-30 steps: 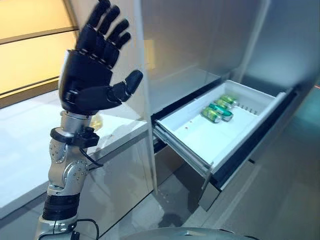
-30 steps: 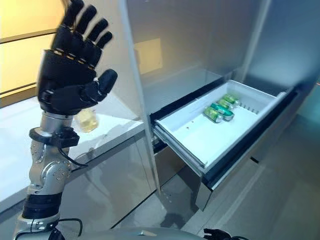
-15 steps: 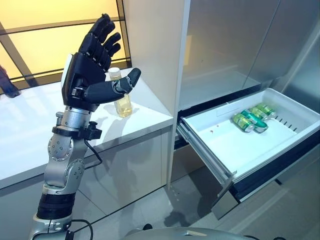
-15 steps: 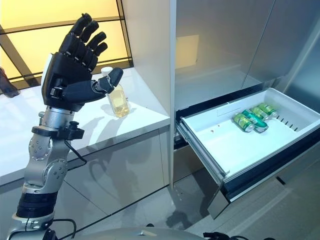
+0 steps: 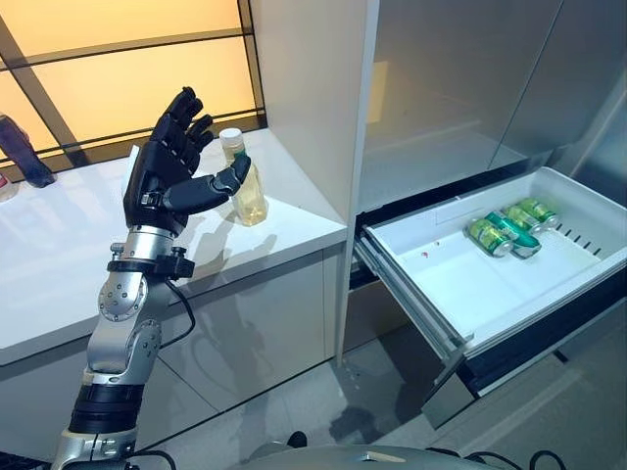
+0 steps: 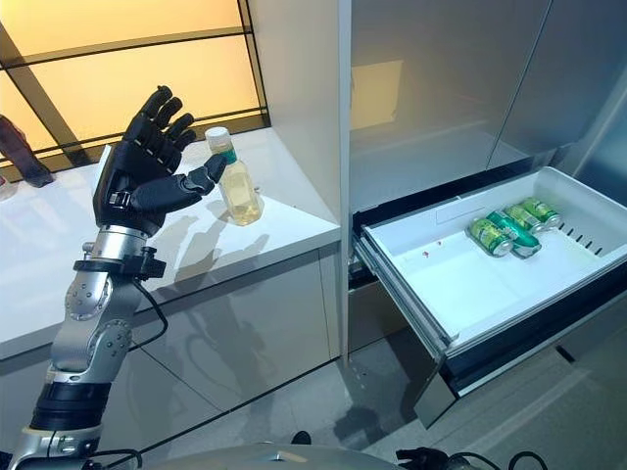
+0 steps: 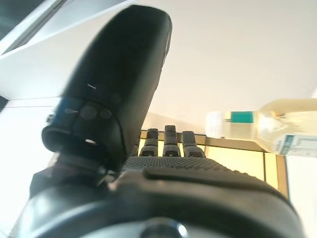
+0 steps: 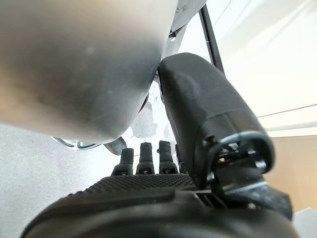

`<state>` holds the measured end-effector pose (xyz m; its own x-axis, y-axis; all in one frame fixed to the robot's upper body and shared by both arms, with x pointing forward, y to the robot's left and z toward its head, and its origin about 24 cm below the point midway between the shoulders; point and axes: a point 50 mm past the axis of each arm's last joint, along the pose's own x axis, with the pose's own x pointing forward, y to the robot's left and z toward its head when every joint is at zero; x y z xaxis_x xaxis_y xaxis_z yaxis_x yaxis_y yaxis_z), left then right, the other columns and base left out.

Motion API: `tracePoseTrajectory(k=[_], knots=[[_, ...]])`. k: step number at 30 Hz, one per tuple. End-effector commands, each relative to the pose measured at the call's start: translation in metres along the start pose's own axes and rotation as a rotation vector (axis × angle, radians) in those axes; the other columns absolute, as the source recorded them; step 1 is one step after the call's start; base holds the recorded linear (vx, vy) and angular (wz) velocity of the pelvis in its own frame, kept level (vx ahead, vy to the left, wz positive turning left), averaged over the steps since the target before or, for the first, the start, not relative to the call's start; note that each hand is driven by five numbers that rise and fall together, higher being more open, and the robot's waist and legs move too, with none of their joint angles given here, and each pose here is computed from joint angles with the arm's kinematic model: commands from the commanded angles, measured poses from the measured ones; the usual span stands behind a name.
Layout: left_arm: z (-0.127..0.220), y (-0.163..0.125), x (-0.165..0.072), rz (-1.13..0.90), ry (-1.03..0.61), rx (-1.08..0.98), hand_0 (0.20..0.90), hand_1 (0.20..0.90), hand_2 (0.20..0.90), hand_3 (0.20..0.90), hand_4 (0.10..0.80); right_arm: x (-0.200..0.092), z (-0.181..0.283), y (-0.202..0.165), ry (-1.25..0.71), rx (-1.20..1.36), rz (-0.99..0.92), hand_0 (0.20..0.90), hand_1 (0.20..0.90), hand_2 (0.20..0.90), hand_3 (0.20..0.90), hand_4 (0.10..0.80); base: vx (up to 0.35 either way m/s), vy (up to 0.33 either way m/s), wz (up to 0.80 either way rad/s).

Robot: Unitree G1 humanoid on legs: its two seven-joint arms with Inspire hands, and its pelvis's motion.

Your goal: Put drinks into fridge and close the fridge

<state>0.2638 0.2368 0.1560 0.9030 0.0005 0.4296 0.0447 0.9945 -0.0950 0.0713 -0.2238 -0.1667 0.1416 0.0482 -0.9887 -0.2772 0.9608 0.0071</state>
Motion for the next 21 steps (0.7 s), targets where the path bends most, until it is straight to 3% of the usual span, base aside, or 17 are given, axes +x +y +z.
tracePoseTrajectory(k=[1,21], knots=[[0.031,0.009,0.019,0.016,-0.149,0.030,0.900,0.900,0.900,0.900,0.800,0.003,0.003,0.013,0.022,-0.082,0.058,0.900,0.900,0.900,0.900,0.800,0.039,0.041,-0.07],[0.015,0.033,0.018,0.146,-0.084,0.172,0.900,0.900,0.900,0.900,0.800,0.001,-0.006,0.008,0.043,-0.109,0.057,0.900,0.900,0.900,0.900,0.800,0.038,0.036,-0.10]])
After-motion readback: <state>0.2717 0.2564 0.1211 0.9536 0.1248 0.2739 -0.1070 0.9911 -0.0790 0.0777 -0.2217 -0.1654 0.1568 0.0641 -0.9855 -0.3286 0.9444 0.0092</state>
